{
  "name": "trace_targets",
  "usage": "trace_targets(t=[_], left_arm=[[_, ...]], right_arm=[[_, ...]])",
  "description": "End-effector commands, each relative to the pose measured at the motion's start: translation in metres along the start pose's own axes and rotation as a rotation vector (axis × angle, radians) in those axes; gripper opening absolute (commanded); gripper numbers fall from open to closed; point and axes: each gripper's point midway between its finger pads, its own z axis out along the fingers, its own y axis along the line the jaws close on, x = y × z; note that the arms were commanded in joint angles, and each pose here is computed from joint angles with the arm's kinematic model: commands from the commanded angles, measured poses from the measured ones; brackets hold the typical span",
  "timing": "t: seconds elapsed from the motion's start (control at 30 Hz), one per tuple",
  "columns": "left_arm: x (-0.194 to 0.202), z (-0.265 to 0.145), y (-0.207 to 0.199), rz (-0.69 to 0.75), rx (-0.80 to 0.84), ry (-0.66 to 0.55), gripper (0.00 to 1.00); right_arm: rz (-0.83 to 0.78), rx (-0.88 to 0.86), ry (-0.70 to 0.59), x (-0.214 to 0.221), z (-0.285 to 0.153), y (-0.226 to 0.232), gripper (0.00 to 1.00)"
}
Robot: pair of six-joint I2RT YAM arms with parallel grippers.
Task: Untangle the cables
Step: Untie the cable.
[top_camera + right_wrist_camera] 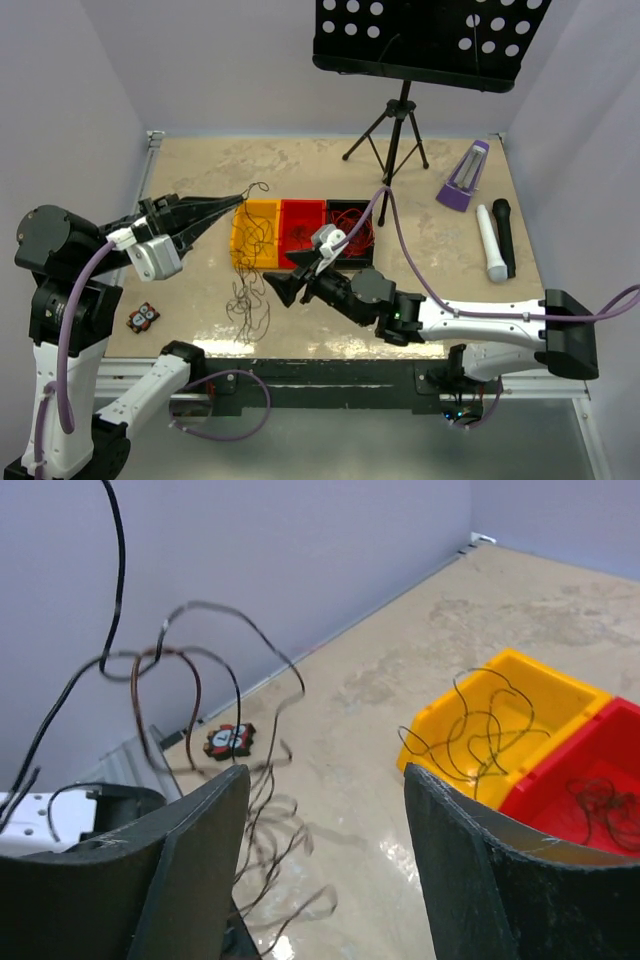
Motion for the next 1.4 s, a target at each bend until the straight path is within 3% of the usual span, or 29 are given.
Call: trace_targets(t=[0.0,0.17,0.47,0.83,1.37], left_arm=[[-0.008,-0.004,-0.001,0.030,-0.007,-0.015,0.00],[-0.003,-0.006,-0.004,0.046,-0.010,0.008,0.00],[-0.006,-0.007,-0.007,0.039,0.000,-0.008,0.00],[-0.011,-0.007,-0.005,0.048,-0.005,-0.017,0.00],[-0.005,-0.006,-0.004,0.047,-0.013,-0.003,0.00]], right_arm=[[0.007,-0.170,-0.119,-0.047,0.005,0.039,0.65],[0.043,-0.260,-0.101,-0.042,-0.011,0.050,0.62],[0.089,-0.191,-0.091,-0.044,-0.033,0.030,0.64],[0.071,-0.096,-0.018,-0.022,-0.020,0.016,0.69],[0.019,-0.253,-0.073,-0.040,-0.004,0.053,0.62]])
